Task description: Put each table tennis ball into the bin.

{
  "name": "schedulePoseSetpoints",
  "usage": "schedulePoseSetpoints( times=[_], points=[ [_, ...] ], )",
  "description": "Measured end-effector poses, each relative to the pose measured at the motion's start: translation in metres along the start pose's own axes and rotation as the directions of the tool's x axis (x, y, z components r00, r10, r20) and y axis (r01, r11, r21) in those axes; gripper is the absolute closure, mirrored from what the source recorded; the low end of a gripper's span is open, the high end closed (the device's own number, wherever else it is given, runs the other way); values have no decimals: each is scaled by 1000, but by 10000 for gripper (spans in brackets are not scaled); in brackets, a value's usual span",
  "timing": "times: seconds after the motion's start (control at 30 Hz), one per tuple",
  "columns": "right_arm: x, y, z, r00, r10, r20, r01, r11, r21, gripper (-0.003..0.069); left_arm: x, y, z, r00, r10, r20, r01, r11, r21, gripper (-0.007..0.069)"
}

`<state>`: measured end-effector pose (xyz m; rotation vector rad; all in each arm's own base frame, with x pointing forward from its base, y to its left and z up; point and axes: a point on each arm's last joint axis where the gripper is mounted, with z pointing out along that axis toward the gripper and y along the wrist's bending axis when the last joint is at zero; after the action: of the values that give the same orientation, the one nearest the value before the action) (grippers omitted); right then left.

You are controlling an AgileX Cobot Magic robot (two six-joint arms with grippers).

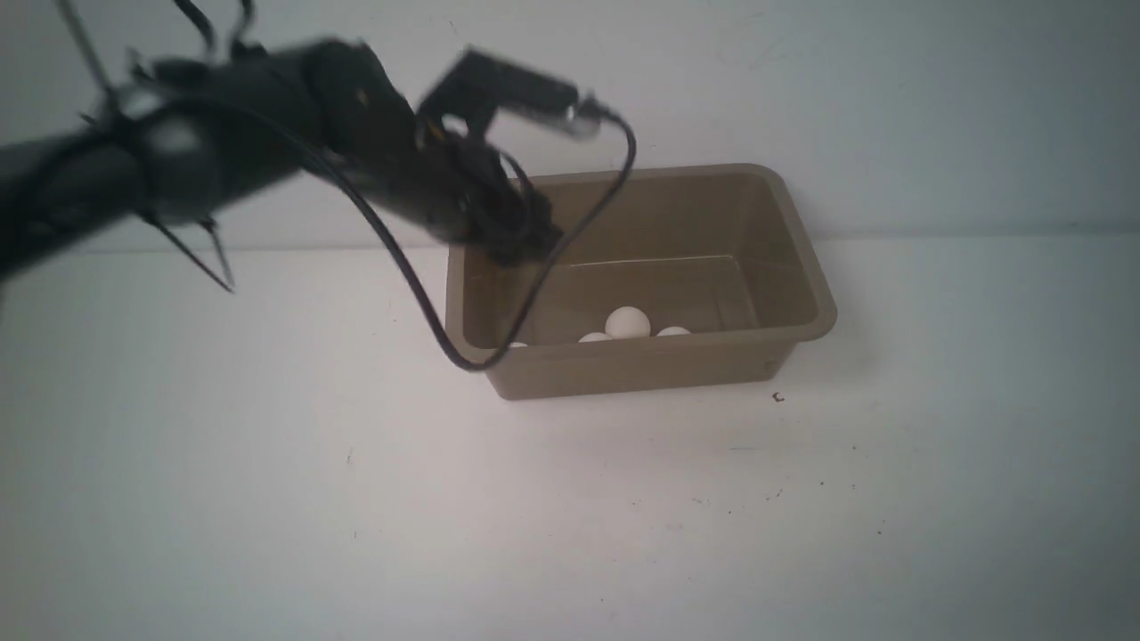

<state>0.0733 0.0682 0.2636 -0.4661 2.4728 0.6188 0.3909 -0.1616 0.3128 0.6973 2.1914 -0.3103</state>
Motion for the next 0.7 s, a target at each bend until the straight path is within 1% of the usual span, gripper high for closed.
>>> schedulePoseSetpoints(
  times=[0.07,0.1,0.13,0.17,0.23,0.3,0.43,0.53,0.57,0.6,0.7],
  points=[
    [0,0,0,1000,-9,0,9,1000,1,585,-15,-5,-38,996,49,78,-48,999,-16,365],
    [0,0,0,1000,-20,2,20,1000,3,585,-25,-9,-67,987,79,139,-75,997,-33,421],
    [-1,0,0,999,-34,8,34,999,5,585,-33,-15,-106,967,133,216,-122,990,-64,491],
    [-1,-1,0,999,-44,14,43,999,7,585,-34,-20,-132,952,164,259,-146,985,-86,545],
    [-3,-1,0,997,-65,32,65,998,10,585,-31,-27,-169,929,205,309,-175,977,-123,600],
    [-5,-1,0,994,-91,57,90,996,15,585,-18,-31,-194,920,215,329,-176,974,-145,624],
    [-12,-1,-1,982,-141,128,137,990,34,585,18,-34,-212,926,220,306,-169,968,-184,629],
    [-15,-2,-9,959,-185,216,176,982,62,608,53,-37,-228,920,207,332,-134,964,-231,629],
    [-15,-2,-9,957,-186,224,176,982,64,610,56,-37,-229,920,206,333,-131,963,-234,629],
    [-16,-3,-23,911,-240,334,215,970,110,643,76,-40,-239,913,194,359,-102,961,-258,629],
    [-10,-6,-44,840,-299,453,238,953,187,666,112,-46,-253,902,180,393,-62,954,-295,629]
  ],
)
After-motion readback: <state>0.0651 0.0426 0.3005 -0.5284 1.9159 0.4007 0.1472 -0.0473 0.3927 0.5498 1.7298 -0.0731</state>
